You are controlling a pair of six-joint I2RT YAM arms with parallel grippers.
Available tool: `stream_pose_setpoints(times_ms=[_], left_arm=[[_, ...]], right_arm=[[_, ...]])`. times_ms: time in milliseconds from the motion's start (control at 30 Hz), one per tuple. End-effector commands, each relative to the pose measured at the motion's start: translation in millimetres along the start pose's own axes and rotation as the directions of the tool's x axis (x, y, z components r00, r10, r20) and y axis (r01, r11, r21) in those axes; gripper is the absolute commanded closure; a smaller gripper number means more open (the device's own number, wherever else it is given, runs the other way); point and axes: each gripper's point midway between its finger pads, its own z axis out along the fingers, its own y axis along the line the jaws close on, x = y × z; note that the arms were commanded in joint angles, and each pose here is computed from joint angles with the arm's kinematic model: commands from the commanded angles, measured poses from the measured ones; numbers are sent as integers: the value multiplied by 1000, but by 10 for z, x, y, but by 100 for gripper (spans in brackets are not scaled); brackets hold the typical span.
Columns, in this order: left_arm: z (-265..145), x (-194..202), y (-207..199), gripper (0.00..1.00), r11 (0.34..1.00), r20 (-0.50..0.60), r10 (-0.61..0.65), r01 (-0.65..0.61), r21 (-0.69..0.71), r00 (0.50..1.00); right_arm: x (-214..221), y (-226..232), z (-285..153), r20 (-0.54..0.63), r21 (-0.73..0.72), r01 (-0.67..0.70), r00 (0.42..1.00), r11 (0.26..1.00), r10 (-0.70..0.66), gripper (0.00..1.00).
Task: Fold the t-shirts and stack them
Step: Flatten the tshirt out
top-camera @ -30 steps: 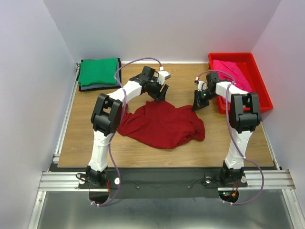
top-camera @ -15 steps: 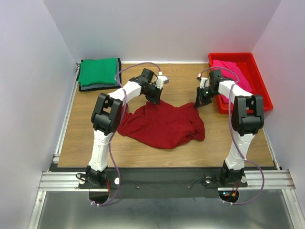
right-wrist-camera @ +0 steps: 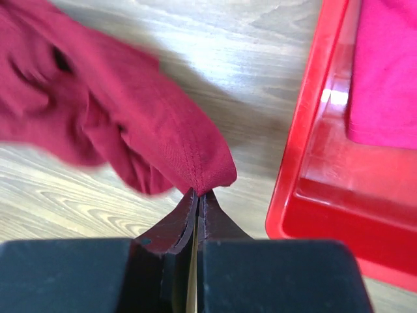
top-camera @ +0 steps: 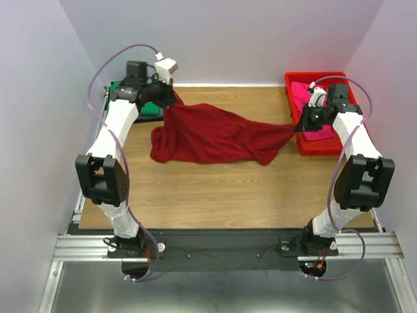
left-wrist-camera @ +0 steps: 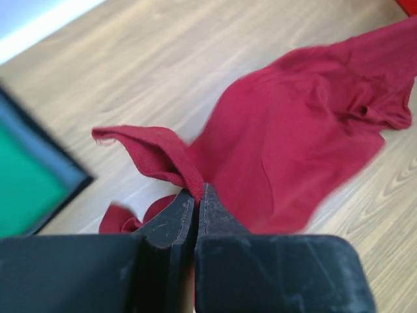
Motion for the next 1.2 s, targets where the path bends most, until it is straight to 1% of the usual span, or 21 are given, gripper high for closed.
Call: stream_pose_setpoints(times_ms=[0, 167, 267, 400, 500, 567, 600, 633, 667, 700, 733, 767, 800, 833, 867, 900, 967, 1000, 1067, 1100, 1167], left_arm=[[-489, -158, 118, 100, 999, 67, 22, -20, -26, 998], [-1058, -387, 453, 100, 994, 175, 35, -16, -108, 984], [-1153, -513, 492, 100, 994, 207, 45, -24, -105, 977], [-1200, -649, 238, 100, 997, 232, 60, -72, 43, 971], [-1201, -464, 36, 100, 986, 216, 81, -110, 127, 973], [-1314, -362, -141, 99, 963, 235, 192, -229, 142, 953], [-1272, -27, -274, 97, 956, 183, 168, -205, 208, 969], [-1371, 64, -400, 96, 909, 205, 331, -370, 191, 921], [-1384, 260, -483, 96, 883, 180, 388, -420, 209, 904], [-1386, 801, -668, 96, 883, 68, 354, -358, 304, 933], [-1437, 1072, -802, 95, 837, 45, 428, -414, 358, 903], [-1537, 1244, -995, 93, 743, 74, 565, -545, 389, 822], [-1526, 1717, -1004, 83, 746, -29, 579, -515, 423, 815], [-1628, 1807, -1154, 74, 693, -14, 654, -591, 413, 757], [-1626, 2045, -1220, 65, 685, -35, 662, -585, 433, 749], [-1644, 2043, -1195, 47, 682, -35, 682, -618, 391, 730], [-1735, 2017, -1244, 35, 668, -11, 710, -669, 327, 704], [-1730, 2024, -1242, 25, 663, -7, 718, -680, 312, 697], [-1720, 1966, -1223, 13, 670, -1, 715, -686, 282, 699], [-1698, 1940, -1198, 13, 678, -2, 710, -682, 275, 704], [-1573, 1775, -1051, 13, 733, -10, 662, -645, 215, 749]], right_arm=[[-232, -86, -345, 99, 47, -1, 995, 999, -4, 99], [-589, -152, -714, 223, 60, -24, 975, 998, 10, 99], [-876, -107, -919, 298, 52, -11, 954, 999, -5, 99], [-1117, 20, -1099, 358, 22, 29, 933, 999, -35, 99], [-1187, 165, -1238, 390, -7, 68, 919, 998, -59, 99], [-1160, 261, -1290, 398, -34, 94, 915, 995, -73, 99], [-1123, 279, -1288, 392, -41, 97, 917, 994, -74, 99], [-1095, 290, -1285, 387, -45, 100, 919, 994, -75, 99], [-1061, 292, -1282, 383, -44, 100, 921, 994, -76, 99], [-985, 298, -1272, 371, -43, 105, 925, 994, -82, 99], [-945, 299, -1263, 364, -43, 106, 928, 993, -83, 99], [-903, 296, -1245, 356, -44, 105, 931, 993, -83, 99], [-840, 286, -1208, 343, -48, 100, 936, 994, -77, 99], [-806, 288, -1197, 337, -49, 101, 938, 994, -79, 99], [-773, 285, -1174, 328, -55, 99, 942, 994, -75, 100], [-707, 264, -1118, 311, -60, 88, 948, 994, -66, 99], [-654, 251, -1058, 293, -72, 81, 954, 994, -56, 99], [-627, 249, -1033, 284, -80, 75, 958, 994, -50, 100], [-580, 251, -968, 265, -105, 68, 964, 992, -39, 99], [-557, 258, -945, 255, -117, 61, 967, 991, -29, 99], [-521, 273, -908, 240, -141, 57, 970, 988, -22, 99]])
